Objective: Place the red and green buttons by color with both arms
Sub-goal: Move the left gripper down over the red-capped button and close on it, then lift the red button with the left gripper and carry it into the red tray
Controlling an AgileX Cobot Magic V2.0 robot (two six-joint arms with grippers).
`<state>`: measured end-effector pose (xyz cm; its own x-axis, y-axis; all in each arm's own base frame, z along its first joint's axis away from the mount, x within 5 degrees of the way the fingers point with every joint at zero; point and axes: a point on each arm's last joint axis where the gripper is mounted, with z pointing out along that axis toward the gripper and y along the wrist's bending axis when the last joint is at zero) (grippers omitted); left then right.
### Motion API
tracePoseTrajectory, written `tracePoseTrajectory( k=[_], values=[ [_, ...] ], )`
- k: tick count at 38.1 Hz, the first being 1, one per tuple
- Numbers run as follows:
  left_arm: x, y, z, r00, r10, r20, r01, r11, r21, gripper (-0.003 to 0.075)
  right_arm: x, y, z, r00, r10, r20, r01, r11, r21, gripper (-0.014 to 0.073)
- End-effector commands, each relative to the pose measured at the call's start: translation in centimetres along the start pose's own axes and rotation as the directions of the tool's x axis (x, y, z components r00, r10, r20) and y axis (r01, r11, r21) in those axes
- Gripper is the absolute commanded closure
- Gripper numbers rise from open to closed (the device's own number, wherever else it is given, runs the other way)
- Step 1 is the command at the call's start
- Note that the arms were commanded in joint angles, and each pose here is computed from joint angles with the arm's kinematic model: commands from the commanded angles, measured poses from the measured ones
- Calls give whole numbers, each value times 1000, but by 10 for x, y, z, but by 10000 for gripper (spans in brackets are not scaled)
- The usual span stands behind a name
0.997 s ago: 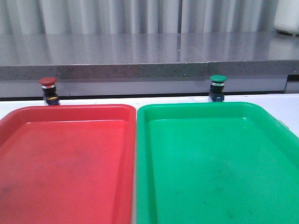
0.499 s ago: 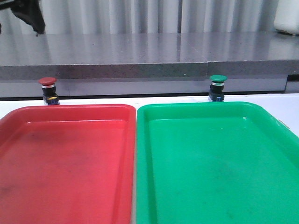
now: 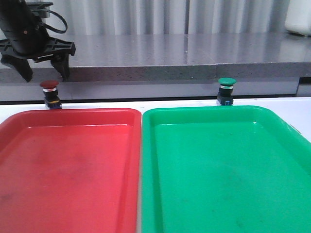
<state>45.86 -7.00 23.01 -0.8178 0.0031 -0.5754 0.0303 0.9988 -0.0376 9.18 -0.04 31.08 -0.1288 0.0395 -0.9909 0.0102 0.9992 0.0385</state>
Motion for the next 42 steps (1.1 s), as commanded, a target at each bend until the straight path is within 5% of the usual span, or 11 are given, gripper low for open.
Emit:
tracePoseTrajectory(
  k=[1, 19, 34, 42],
  values=[
    [-28, -1, -24, 990, -17, 141, 14, 1000, 20, 158, -19, 1, -1, 995, -2, 103, 3, 1000, -9, -49],
    [-24, 0, -7, 997, -19, 78, 18, 1000, 8, 170, -19, 1, -1, 995, -2, 103, 3, 1000, -9, -49],
    [-26, 0, -9, 997, -19, 77, 19, 1000, 8, 550, -19, 1, -1, 995, -2, 103, 3, 1000, -9, -49],
    [-40, 1, -53, 991, 6, 136, -4, 1000, -14, 575, -19, 1, -1, 995, -2, 103, 3, 1000, -9, -49]
  ],
)
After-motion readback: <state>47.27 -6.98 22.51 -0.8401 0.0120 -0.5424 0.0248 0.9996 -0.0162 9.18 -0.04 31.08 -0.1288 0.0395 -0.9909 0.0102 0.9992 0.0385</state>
